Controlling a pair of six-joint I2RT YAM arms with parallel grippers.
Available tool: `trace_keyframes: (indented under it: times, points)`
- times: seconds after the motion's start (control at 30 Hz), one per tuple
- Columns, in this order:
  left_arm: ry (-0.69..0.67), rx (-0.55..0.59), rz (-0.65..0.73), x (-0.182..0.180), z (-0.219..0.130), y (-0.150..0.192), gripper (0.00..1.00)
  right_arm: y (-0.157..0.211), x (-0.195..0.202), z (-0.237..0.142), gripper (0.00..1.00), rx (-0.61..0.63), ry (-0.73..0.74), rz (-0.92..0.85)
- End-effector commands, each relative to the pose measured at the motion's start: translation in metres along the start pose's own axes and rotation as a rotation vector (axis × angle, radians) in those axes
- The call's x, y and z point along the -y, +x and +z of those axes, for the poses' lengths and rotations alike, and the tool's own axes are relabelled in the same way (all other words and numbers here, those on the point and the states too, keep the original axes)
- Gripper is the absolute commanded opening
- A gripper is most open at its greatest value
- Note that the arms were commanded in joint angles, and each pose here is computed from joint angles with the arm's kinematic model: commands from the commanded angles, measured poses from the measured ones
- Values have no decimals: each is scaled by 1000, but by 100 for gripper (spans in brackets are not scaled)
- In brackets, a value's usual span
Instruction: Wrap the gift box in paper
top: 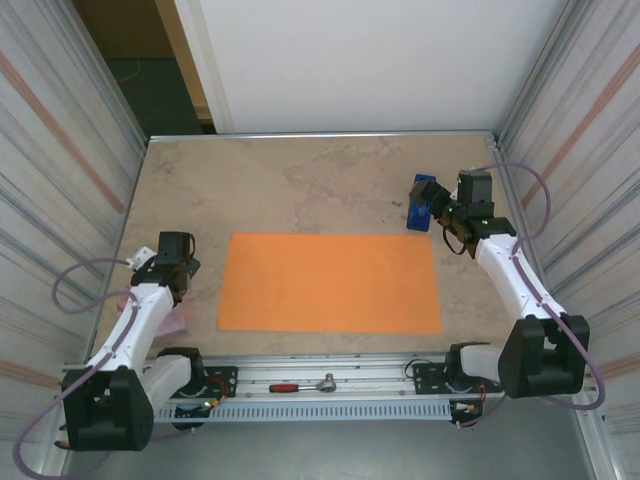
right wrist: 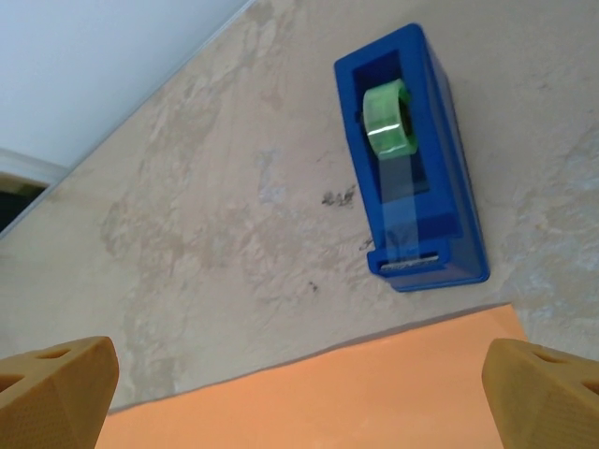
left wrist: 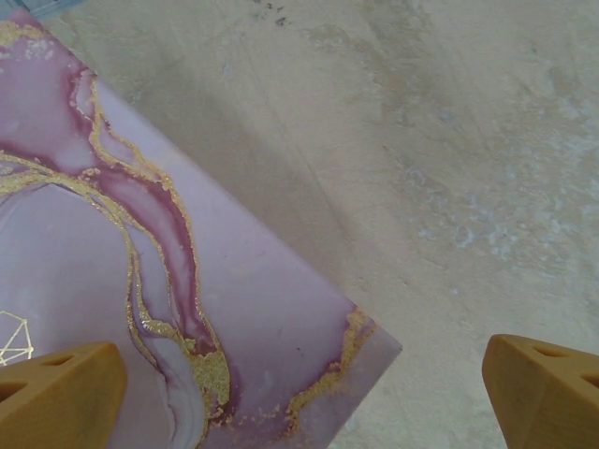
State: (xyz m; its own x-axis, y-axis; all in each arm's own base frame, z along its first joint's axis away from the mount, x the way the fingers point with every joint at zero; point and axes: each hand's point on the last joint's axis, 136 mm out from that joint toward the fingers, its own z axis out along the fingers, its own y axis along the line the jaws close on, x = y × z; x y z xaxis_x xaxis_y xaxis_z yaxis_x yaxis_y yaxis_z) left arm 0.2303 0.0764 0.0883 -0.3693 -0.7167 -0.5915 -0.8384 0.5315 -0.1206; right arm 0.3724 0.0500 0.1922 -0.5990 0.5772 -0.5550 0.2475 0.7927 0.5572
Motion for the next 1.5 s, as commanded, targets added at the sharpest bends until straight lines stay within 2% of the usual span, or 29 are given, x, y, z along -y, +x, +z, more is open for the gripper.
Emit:
trace_keyframes:
  times: [0.0,0.2,0.33,0.53,0.67,0.83,0.93,1.13,1.27,1.47]
  points:
    - [18,-36,-36,12,12,4,99,7,-10,-15,98,-12,-64,-22]
    - [53,-75,13,39,34,-4,99,11,-6,-30,98,1,-59,-26]
    - [120,-85,108,76,52,-20,99,15,-6,-35,98,-1,-71,-25]
    - [313,-116,286,170,81,-46,99,31,-4,-36,98,-41,-97,-11]
    - [445,-140,351,235,96,-59,99,41,1,-43,98,-53,-93,-6]
    - [577,-167,442,310,100,-63,98,47,3,-61,98,-38,-98,-12]
    - [638,-186,517,351,93,-47,98,50,5,-67,98,-39,-95,-19]
    - [766,-202,628,418,53,3,99,58,3,-67,98,-66,-124,-14]
    - [852,-223,675,445,25,43,99,63,0,-63,98,-83,-144,-10]
    - [977,-286,767,464,-25,105,99,68,-5,-52,98,-116,-152,-17]
